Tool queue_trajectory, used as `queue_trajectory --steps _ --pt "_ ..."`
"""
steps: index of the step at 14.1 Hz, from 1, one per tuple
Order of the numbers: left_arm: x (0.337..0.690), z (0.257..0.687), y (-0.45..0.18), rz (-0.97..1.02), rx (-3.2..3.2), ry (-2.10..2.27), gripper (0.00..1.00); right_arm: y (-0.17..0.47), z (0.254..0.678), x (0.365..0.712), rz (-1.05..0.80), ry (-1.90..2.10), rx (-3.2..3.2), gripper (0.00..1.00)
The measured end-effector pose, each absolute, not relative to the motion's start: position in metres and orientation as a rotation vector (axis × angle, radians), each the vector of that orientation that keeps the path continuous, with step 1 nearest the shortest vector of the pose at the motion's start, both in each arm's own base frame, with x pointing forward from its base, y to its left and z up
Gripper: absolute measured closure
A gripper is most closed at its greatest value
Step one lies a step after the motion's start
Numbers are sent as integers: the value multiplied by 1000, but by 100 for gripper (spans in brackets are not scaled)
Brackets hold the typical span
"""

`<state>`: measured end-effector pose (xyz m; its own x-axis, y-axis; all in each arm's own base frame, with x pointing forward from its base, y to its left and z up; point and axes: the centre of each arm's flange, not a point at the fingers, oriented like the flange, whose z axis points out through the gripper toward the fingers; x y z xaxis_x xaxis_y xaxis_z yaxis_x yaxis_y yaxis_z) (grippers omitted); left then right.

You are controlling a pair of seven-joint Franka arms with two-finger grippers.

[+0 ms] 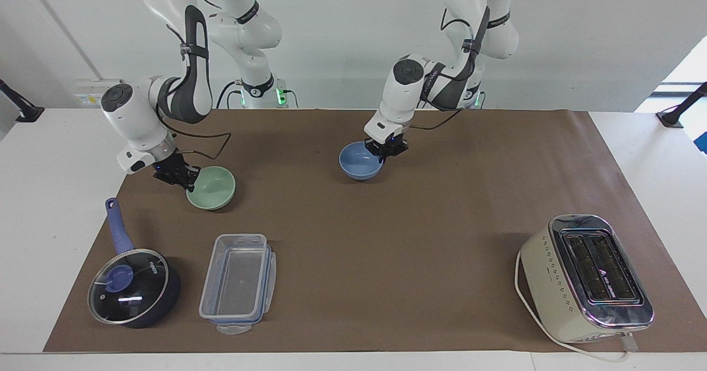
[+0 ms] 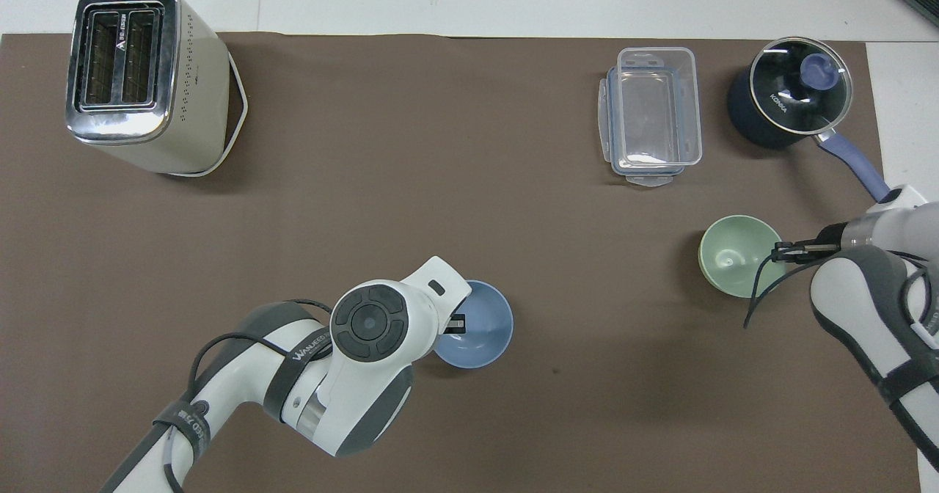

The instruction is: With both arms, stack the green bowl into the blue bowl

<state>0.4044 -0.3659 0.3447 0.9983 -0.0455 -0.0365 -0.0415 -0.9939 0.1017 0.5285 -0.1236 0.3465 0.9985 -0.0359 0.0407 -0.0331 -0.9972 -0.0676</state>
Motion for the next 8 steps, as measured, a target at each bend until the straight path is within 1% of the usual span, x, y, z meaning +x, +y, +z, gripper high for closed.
queue_trajectory --steps 2,3,4,5,7,8 --pt "403 342 -364 -67 3043 -73 96 -123 371 537 -90 37 -3072 95" --pt "403 341 -364 -69 3044 -73 93 -123 382 539 -109 26 -3072 95" --pt "403 341 -364 -70 3044 -74 92 -122 393 539 -126 14 -3071 95" --pt "403 341 -363 -70 3045 -74 84 -122 404 538 -142 2 -3070 95" --pt "405 343 -363 -66 3043 -73 59 -120 428 535 -166 -39 -3064 95" --pt "406 345 -362 -61 3040 -71 49 -119 442 534 -181 -62 -3052 95"
